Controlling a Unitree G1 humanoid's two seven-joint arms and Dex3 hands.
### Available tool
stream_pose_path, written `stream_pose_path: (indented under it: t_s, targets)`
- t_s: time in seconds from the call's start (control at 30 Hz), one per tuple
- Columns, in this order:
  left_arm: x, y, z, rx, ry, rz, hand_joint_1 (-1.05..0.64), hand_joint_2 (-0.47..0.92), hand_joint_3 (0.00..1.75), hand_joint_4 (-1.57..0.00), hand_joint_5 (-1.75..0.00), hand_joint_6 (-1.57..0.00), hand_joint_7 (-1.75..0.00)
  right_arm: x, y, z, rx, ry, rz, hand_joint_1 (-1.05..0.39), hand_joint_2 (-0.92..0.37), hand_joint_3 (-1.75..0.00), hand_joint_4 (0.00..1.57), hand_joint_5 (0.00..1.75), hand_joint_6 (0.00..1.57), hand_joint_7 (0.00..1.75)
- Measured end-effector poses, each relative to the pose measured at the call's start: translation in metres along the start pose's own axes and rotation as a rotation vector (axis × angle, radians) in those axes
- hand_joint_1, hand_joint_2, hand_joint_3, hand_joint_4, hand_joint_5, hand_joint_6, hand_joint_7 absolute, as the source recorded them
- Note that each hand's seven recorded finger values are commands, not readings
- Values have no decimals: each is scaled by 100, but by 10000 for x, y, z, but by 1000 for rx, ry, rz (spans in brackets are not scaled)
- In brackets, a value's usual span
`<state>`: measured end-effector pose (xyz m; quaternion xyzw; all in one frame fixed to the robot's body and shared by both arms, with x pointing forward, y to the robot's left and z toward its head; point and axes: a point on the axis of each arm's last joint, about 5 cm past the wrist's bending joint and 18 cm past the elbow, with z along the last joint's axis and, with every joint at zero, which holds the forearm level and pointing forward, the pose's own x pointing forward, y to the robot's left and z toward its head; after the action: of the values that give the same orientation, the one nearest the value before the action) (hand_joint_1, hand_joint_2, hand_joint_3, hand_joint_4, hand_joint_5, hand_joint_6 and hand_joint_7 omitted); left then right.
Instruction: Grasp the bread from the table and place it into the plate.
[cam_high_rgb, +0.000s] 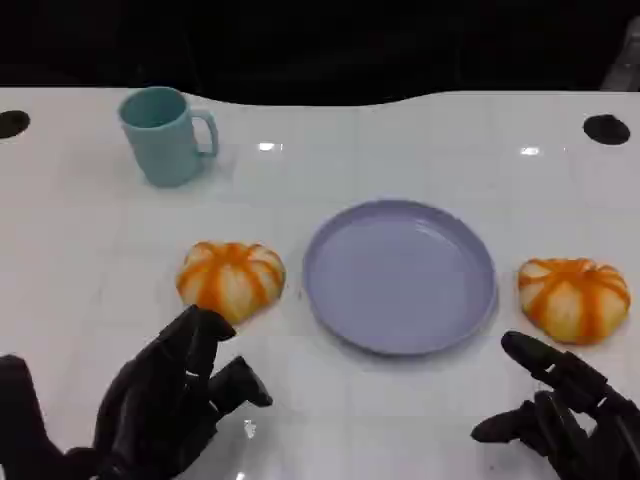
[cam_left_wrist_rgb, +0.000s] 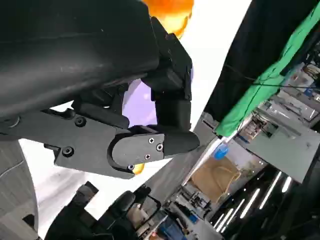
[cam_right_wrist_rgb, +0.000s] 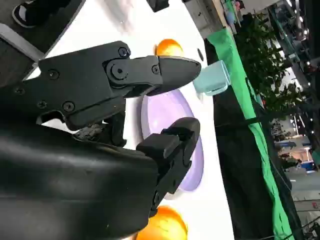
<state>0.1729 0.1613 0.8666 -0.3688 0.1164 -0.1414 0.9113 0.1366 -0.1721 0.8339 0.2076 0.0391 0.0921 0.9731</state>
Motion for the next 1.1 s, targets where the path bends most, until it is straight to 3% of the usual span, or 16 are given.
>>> stream_pose_path:
  t_s: [0.8,0.87,0.93,0.97,1.03,1.1]
  targets:
    - [7,17,4,14,-23,-17,-49,92,45,-66,-175,-48,-158,13,-9,3,-20,8,2,-77,-92,-29,77,105,105,19]
    - [10,24,14,59,-37,-14,-55,92,40,-59,-171,-52,-136,13,-9,1,-19,8,3,-76,-92,-29,76,105,105,18]
    - [20,23,45,196,-70,-23,-53,92,35,-50,-156,-54,-94,14,-8,0,-19,7,3,-76,-92,-30,75,105,104,18]
    - [28,20,76,284,-93,-33,-53,92,34,-49,-153,-55,-86,16,-8,-1,-19,4,4,-76,-92,-30,75,105,104,18]
    - [56,1,136,421,-125,-49,-45,92,25,-45,-125,-52,-54,21,-9,-4,-22,-1,4,-76,-92,-30,75,105,104,18]
    - [75,-35,196,604,-146,-61,-44,92,22,-44,-117,-52,-44,27,-8,-5,-22,-3,4,-76,-92,-30,75,105,104,18]
